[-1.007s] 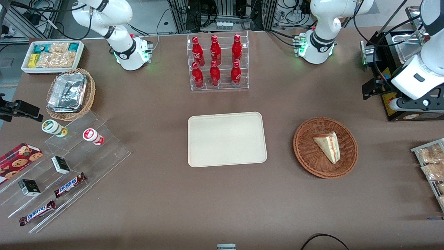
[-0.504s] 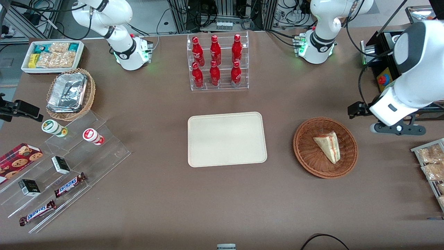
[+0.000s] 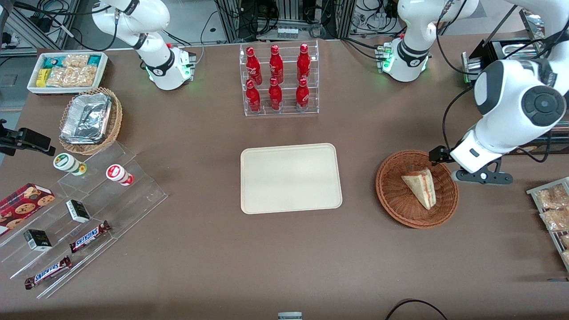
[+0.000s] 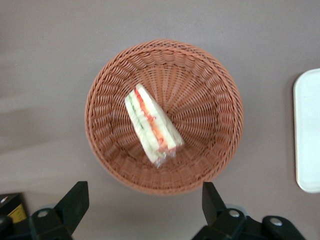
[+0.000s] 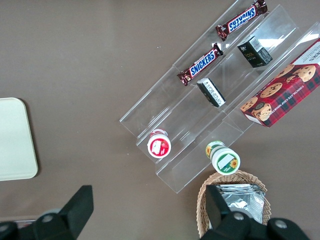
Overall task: Place sandwich from basket to tray
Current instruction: 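Lower the open left gripper over the wrapped sandwich in the basket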
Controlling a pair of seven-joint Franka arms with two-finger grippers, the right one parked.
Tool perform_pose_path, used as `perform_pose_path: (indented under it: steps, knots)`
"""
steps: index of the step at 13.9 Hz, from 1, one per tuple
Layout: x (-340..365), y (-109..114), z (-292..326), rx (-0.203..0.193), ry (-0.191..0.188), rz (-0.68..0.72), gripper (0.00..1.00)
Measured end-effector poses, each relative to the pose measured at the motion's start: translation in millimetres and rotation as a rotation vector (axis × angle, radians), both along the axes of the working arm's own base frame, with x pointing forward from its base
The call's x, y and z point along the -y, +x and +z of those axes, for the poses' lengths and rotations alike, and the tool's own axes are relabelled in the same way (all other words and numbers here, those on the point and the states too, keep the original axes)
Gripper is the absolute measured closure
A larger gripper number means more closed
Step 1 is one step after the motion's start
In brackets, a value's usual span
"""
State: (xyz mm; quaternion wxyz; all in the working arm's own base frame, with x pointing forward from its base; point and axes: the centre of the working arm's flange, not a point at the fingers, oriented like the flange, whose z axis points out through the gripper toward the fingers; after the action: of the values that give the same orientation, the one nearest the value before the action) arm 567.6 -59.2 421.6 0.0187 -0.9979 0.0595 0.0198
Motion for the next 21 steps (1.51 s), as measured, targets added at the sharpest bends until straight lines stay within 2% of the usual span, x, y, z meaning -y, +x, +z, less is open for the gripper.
perform_pose_path:
  steps: [5, 12, 16, 21]
  knots:
    - [-0.1, -15.6, -53.8, 0.062, -0.013, 0.048, 0.0]
    - [-0.3, -20.2, -67.2, 0.083, -0.018, 0.366, 0.0]
    - [0.8, -19.6, -86.4, 0.075, -0.018, 0.531, 0.0]
    - [0.9, -19.5, -111.0, 0.04, -0.008, 0.571, 0.0]
